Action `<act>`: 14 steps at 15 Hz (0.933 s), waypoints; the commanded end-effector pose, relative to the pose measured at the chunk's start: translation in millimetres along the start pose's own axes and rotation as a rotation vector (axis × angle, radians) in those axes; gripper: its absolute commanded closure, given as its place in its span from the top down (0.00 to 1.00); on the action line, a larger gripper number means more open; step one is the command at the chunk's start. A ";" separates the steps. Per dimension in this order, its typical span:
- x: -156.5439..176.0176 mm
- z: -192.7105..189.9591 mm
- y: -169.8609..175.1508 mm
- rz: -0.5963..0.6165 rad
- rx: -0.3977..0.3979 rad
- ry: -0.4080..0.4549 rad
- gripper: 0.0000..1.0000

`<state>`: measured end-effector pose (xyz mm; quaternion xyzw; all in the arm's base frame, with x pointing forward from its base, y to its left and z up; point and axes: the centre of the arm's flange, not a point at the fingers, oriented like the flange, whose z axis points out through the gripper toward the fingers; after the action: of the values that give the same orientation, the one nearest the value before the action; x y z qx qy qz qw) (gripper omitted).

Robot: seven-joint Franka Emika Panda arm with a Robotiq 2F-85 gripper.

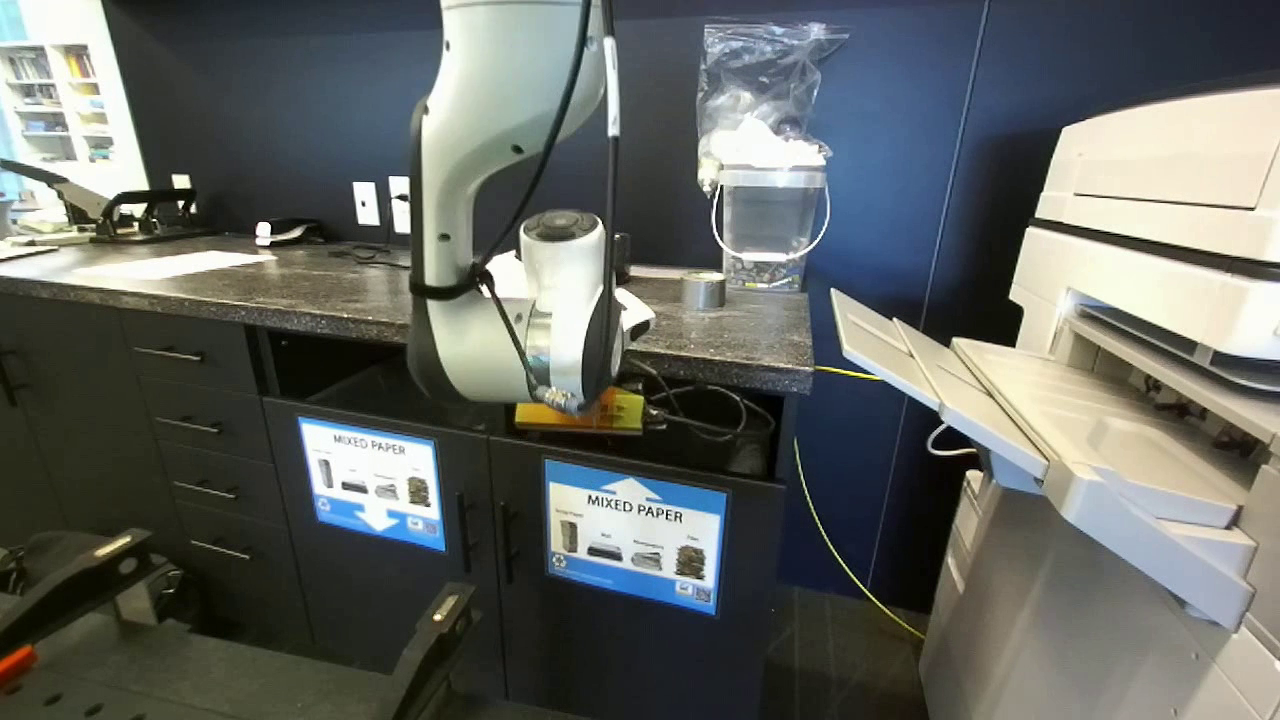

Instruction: Pick up the three papers from the countertop and put them in the bin on the right

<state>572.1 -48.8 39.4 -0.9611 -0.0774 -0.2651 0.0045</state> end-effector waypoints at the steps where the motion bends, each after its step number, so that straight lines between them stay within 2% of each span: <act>1: 28.0 -62.8 -20.4 -0.068 -0.015 -0.187 1.00; 6: 98.8 -117.5 -42.6 -0.148 -0.015 -0.348 1.00; 10: 153.3 -163.7 -54.8 -0.199 0.011 -0.393 1.00; 14: 206.1 -199.0 -70.9 -0.188 0.045 -0.394 1.00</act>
<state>614.3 29.3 273.8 -0.9830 -0.1669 -0.0707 -0.0277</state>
